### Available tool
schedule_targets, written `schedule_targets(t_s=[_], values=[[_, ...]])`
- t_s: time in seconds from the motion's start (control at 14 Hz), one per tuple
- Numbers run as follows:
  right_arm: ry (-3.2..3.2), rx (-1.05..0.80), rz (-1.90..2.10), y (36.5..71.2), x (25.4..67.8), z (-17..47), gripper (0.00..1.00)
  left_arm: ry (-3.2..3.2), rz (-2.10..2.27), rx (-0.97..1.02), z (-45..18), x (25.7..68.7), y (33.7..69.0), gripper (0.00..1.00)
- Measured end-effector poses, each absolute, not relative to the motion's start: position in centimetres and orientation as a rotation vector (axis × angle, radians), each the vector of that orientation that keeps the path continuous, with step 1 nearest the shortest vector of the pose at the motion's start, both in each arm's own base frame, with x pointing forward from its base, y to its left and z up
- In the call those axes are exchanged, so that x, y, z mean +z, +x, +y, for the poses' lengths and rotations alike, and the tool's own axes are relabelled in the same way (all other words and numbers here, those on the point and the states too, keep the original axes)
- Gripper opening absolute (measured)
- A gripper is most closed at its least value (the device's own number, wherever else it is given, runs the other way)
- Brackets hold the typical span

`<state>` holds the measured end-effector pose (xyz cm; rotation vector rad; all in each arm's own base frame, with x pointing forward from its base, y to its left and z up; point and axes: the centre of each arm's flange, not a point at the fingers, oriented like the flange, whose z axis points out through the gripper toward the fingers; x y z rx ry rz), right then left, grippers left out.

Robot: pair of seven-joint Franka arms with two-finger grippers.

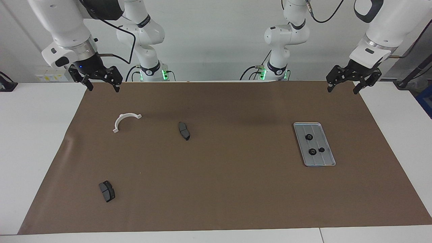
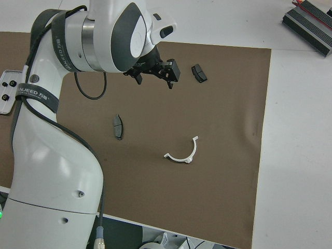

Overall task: Place bearing gear from tray to pile
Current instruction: 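Reach the left gripper down to the black gear in the tray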

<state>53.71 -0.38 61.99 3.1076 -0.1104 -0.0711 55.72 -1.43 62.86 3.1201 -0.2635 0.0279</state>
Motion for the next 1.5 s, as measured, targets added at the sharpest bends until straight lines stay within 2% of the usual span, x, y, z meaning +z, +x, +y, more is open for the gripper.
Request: schedule_targets(t_s=[0.14, 0.36, 1.0, 1.28, 1.5], values=[[3.108, -0.071, -0.11, 53.7, 62.0, -0.4, 1.0, 3.124, -0.255, 0.067, -1.2, 60.3, 55.5, 1.0], [3.108, -0.071, -0.11, 53.7, 62.0, -0.4, 1.0, 3.125, -0.248, 0.058, -1.2, 54.4, 55.6, 1.0], [3.108, -0.071, -0.11, 53.7, 62.0, -0.4, 1.0, 3.116, -0.226, 0.095, -1.1, 38.2, 60.2, 1.0], [3.108, -0.071, -0.11, 53.7, 62.0, -0.4, 1.0, 3.114, -0.214, 0.111, -1.0, 34.0, 61.4, 1.0], [3.108, -0.071, -0.11, 53.7, 62.0, -0.4, 1.0, 3.113, -0.208, 0.119, -0.9, 32.8, 61.7, 0.99]])
